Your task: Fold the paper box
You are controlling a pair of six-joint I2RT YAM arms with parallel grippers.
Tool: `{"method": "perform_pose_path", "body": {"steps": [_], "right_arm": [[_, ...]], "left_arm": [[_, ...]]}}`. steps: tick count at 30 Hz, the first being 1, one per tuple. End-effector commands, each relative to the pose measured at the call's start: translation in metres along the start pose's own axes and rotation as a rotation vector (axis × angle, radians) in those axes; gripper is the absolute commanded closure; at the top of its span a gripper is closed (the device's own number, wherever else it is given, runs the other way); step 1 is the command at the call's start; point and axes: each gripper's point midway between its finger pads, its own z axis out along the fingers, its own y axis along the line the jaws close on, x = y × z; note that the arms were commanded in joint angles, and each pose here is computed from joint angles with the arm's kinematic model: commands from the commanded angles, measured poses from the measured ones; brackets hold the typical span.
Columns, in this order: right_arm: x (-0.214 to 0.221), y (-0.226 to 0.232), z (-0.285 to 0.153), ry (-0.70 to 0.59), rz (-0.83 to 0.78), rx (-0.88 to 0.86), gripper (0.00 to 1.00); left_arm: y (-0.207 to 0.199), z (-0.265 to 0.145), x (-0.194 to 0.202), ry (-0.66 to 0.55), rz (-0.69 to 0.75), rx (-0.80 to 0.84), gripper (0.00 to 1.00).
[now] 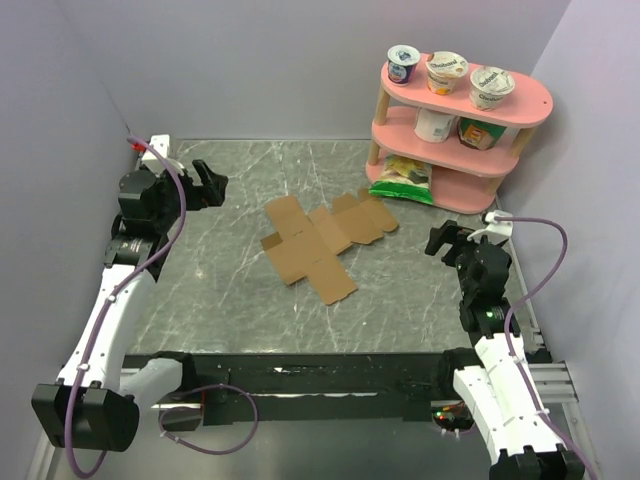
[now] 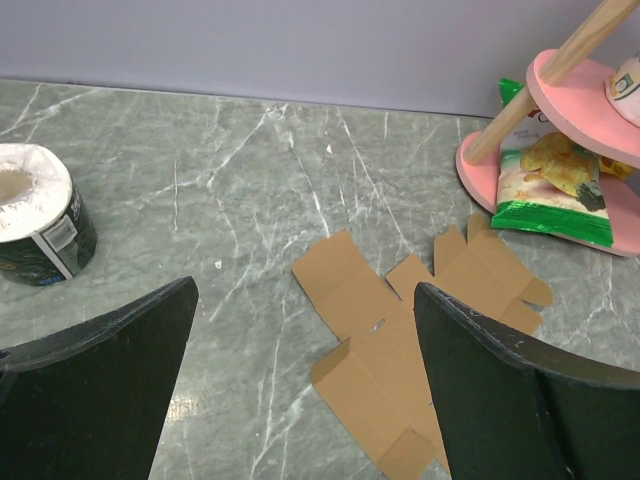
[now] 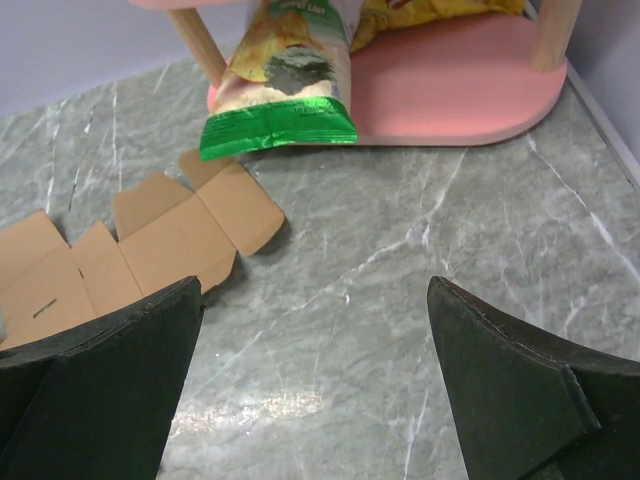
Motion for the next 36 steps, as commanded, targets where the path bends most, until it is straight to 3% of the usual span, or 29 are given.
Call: {"method": "perform_pose_path", "body": {"steps": [1,6,9,13,18,20,22,23,25,29,34,35,36], "right_arm": [[-0.015,0.003,-0.001,-0.028,-0.012,-0.005,0.0],[-0.016,0.009,0.001,-0.012,-0.036,-0.037,0.0],[-0.011,0.035,0.002,0.033,-0.107,-0.184,0.01],[0.004,0.089,0.003,0.15,-0.208,-0.324,0.01],[0.046,0.204,-0.014,0.29,-0.443,-0.744,0.01],[0.045,0.237,-0.017,0.276,-0.529,-0.862,0.0],[0.078,0.266,-0.021,0.367,-0.593,-0.986,0.01],[0.066,0.286,-0.019,0.327,-0.633,-1.04,0.03],[0.096,0.307,-0.012,0.393,-0.686,-1.106,0.05],[0.105,0.355,0.008,0.333,-0.774,-1.217,0.07],[0.145,0.386,0.032,0.387,-0.827,-1.334,0.13],[0.135,0.401,0.036,0.347,-0.837,-1.363,0.13],[0.158,0.396,0.04,0.42,-0.851,-1.376,0.14]], "left_arm": [[-0.008,0.0,-0.017,-0.042,-0.004,0.025,0.04],[-0.007,0.003,-0.013,-0.024,-0.011,0.023,0.04],[-0.009,0.004,-0.013,-0.024,-0.01,0.034,0.04],[-0.01,0.005,-0.011,-0.015,-0.019,0.038,0.04],[-0.006,0.008,0.002,0.026,-0.022,0.028,0.04],[-0.007,0.01,0.005,0.039,-0.019,0.04,0.04],[-0.013,0.011,0.009,0.055,-0.025,0.079,0.04],[-0.014,0.011,0.009,0.054,-0.03,0.086,0.04],[-0.014,0.012,0.011,0.057,-0.046,0.084,0.04],[-0.008,0.011,0.012,0.056,-0.057,0.072,0.04],[-0.004,0.013,0.012,0.065,-0.059,0.057,0.04],[-0.002,0.014,0.013,0.071,-0.063,0.055,0.04],[-0.002,0.014,0.015,0.08,-0.065,0.059,0.04]]}}
